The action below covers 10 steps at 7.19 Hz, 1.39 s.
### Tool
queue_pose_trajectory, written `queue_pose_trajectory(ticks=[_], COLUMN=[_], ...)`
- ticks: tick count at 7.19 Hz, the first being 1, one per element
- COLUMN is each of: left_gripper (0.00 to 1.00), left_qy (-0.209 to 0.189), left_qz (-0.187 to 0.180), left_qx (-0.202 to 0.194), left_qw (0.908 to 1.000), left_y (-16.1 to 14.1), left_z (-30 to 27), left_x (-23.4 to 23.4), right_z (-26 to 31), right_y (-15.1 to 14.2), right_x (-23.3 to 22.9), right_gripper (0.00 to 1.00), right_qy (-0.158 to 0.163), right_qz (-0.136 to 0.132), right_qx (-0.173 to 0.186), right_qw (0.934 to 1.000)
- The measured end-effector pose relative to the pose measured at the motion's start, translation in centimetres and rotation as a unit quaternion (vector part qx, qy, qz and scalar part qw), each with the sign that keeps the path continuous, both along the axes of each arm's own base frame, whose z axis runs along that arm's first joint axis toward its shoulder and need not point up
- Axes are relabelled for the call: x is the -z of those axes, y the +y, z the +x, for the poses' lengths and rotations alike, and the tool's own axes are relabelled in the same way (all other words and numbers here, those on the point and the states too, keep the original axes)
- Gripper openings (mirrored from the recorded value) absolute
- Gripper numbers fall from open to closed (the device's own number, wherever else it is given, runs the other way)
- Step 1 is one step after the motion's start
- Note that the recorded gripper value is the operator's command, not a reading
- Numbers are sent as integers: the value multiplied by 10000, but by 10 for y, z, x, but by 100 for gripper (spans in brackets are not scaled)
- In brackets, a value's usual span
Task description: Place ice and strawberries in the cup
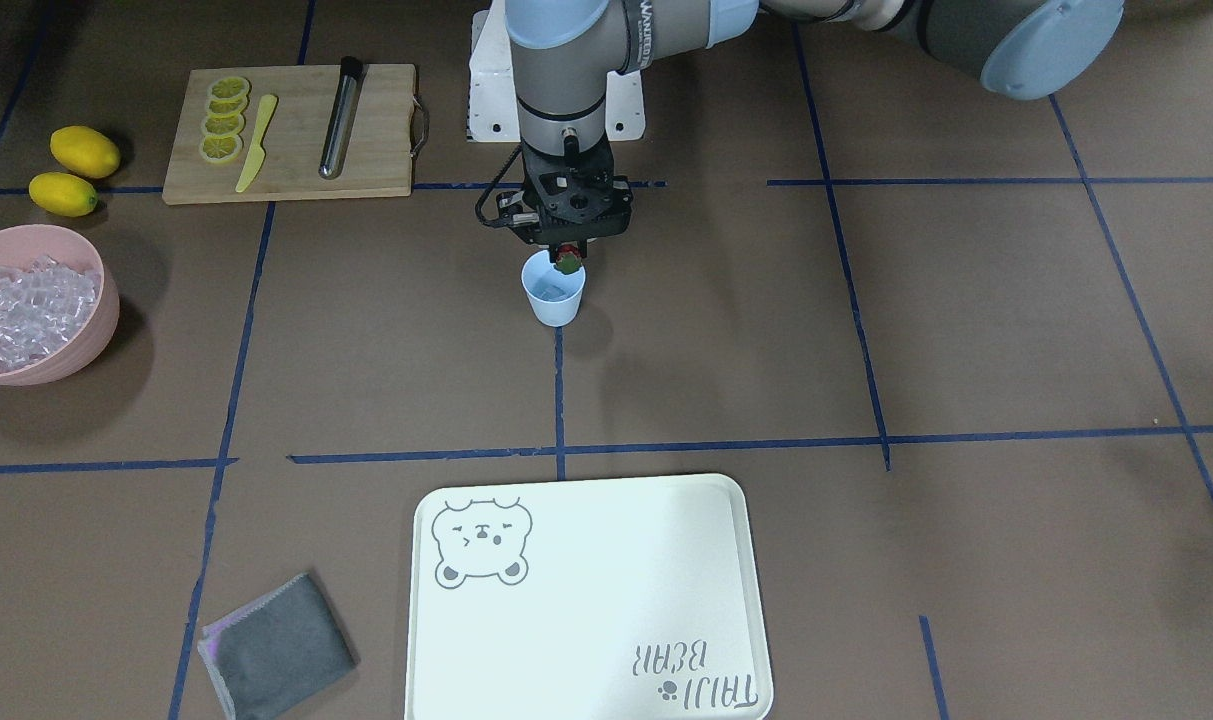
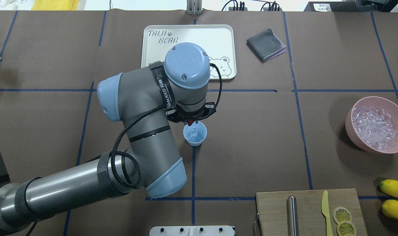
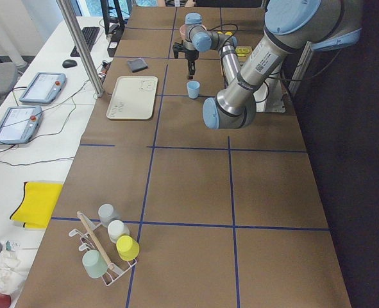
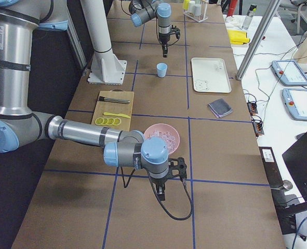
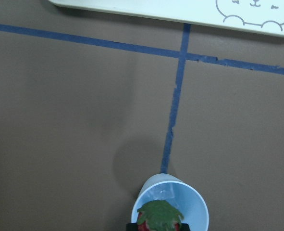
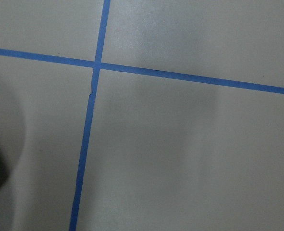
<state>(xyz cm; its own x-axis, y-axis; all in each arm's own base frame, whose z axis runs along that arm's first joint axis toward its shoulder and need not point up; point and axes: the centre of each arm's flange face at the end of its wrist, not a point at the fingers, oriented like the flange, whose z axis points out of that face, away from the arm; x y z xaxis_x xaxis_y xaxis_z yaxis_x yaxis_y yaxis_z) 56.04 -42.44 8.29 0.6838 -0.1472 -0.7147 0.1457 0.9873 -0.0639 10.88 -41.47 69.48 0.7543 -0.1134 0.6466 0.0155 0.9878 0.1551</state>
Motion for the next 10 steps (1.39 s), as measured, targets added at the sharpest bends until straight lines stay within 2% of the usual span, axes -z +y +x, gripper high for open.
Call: queue_pose_trajectory(ticks=[1,2,3,7,8,10], left_gripper=[48,80,100,100,100,100], left_qy=[31,37,32,15,-2,146], left_qz=[30,77,149,475,662,805], left_qx=[-60,-127,-209,-504,-657,-1049], left_qw=[10000,9999,9997,9976,9956,9911], left_y=[2,4,4,4,-1,-20], left_z=[12,17,18,11,-5,-85], left_x=[-3,-6,-8,-10,-20,-74], right_z=[0,0,0,0,0,-1], right_y=[0,1,2,3,4,2], right_x=[0,-1,-2,-3,-3,-2], right_gripper=[100,100,100,100,99,99], right_qy=[0,-1,-2,-3,-10,-45], right_qz=[0,-8,-20,-31,-33,-27], right_qx=[0,0,0,1,4,20], right_qw=[10000,10000,10000,10000,10000,10000])
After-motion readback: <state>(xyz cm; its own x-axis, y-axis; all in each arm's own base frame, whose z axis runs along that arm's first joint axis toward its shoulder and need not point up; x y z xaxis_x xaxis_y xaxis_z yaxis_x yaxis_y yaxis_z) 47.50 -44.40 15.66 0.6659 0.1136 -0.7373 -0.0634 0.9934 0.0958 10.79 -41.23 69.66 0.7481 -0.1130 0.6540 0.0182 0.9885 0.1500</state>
